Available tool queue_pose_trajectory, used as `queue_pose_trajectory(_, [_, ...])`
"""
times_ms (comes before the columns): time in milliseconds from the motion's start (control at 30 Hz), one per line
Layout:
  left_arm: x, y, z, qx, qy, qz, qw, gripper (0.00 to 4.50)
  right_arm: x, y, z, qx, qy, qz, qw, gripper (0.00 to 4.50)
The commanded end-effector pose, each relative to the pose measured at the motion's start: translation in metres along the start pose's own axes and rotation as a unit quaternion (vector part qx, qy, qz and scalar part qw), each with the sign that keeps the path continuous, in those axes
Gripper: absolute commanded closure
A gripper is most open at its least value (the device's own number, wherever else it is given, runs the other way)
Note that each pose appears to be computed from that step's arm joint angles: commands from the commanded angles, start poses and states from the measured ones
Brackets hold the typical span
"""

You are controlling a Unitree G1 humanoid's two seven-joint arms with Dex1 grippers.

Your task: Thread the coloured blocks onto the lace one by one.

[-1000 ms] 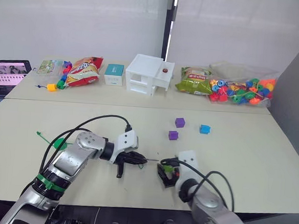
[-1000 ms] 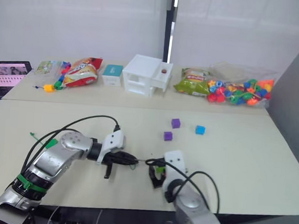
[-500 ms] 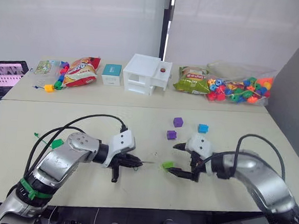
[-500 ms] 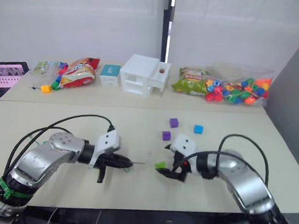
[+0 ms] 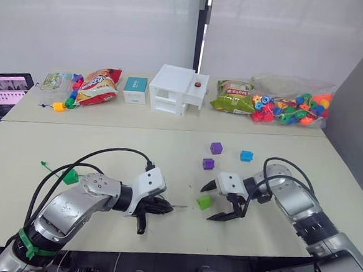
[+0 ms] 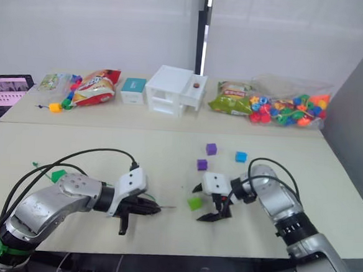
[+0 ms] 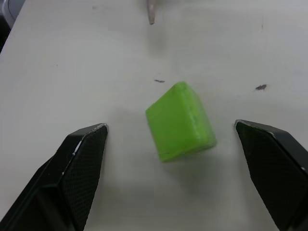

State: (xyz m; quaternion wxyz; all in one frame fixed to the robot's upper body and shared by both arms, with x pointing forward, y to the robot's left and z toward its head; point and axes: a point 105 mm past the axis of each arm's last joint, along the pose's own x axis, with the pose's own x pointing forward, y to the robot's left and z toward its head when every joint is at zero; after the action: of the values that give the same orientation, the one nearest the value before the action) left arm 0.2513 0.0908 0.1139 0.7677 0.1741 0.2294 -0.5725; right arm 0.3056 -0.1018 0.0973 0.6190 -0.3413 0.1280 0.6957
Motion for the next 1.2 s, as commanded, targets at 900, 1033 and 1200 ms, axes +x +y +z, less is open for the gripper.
queue_pose_trajectory(900, [0.029, 0.017, 0.019, 0.059, 0.033, 0.037, 0.997, 4.5, 0.022, 0.024, 0.01, 0.107, 0.029, -0.112, 0.987, 3.18])
queue_pose_trajectory(1033, [0.035, 0.017, 0.024, 0.061, 0.02, 0.035, 0.997, 4.5, 0.021, 0.024, 0.011, 0.112, 0.031, -0.116, 0.987, 3.18])
queue_pose_trajectory(1200, [0.042, 0.016, 0.027, 0.057, 0.007, 0.029, 0.998, 4.5, 0.02, 0.026, 0.013, 0.114, 0.031, -0.115, 0.986, 3.18])
